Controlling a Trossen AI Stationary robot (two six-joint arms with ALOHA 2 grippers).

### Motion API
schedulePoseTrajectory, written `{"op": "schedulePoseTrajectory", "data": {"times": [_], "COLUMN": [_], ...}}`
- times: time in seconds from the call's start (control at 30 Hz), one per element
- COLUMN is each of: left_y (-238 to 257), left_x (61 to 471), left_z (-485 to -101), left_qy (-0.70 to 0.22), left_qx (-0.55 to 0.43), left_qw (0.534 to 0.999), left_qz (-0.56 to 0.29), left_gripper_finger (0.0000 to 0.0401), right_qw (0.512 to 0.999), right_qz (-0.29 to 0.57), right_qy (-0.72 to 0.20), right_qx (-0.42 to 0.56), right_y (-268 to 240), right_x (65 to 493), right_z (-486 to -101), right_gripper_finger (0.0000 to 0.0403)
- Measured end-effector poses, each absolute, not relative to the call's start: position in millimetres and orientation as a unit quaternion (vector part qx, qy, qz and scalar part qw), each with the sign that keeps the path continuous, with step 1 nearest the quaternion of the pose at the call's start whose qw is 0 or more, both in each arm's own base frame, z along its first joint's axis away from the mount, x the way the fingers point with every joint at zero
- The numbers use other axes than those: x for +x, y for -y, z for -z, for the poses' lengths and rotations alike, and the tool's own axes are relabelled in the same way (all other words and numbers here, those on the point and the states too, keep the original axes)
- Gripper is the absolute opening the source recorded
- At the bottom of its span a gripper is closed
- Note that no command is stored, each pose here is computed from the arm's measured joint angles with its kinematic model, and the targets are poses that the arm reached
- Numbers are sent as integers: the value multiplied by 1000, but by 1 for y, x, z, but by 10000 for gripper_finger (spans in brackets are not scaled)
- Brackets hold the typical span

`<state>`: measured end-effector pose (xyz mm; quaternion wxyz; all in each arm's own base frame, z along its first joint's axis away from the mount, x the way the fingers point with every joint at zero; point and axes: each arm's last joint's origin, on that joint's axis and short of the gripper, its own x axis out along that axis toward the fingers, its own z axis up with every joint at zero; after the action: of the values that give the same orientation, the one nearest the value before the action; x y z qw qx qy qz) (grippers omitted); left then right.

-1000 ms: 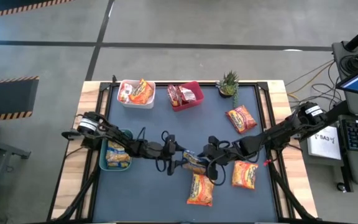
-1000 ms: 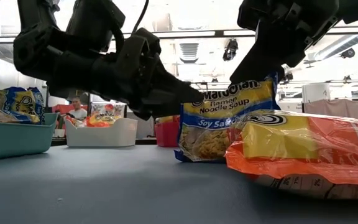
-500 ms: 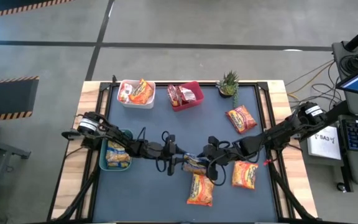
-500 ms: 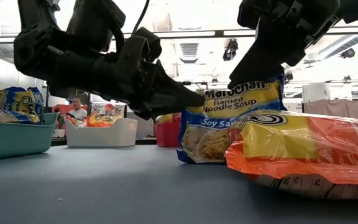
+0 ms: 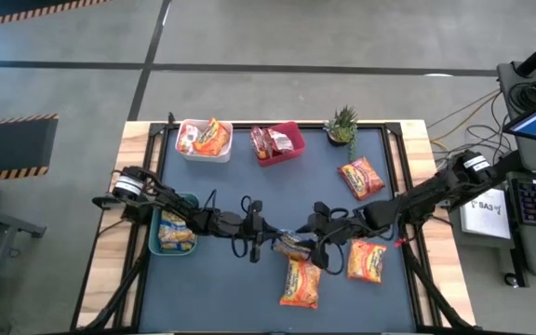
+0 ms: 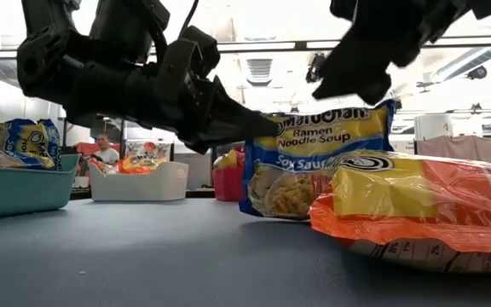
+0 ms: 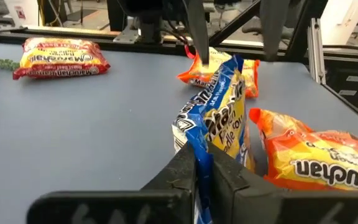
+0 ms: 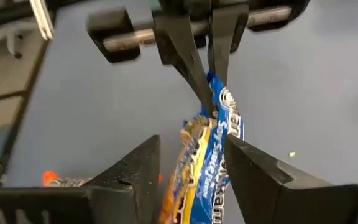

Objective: Sort Maruchan noodles
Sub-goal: Put the blue noodle pack into the green bin

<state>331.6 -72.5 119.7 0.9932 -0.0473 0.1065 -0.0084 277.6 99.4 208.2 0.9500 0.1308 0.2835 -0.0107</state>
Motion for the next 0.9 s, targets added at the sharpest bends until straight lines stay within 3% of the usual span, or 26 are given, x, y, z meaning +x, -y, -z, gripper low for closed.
{"op": "schedulePoseTrajectory", "data": {"times": [0.37, 0.9], "left_y": [74, 83], "left_x": [325, 296], "left_z": [-144, -217], "left_qy": [-74, -9], "left_qx": [-40, -11], "left_qw": [996, 999], "left_qz": [16, 46], "left_gripper_finger": [0, 0], "right_qw": [971, 977], "right_qz": [39, 100], "right_qy": [-220, -189], "right_qx": [82, 19], "right_y": [-84, -78], "right_x": [248, 243], "right_z": [-255, -264], "right_gripper_finger": [217, 222]}}
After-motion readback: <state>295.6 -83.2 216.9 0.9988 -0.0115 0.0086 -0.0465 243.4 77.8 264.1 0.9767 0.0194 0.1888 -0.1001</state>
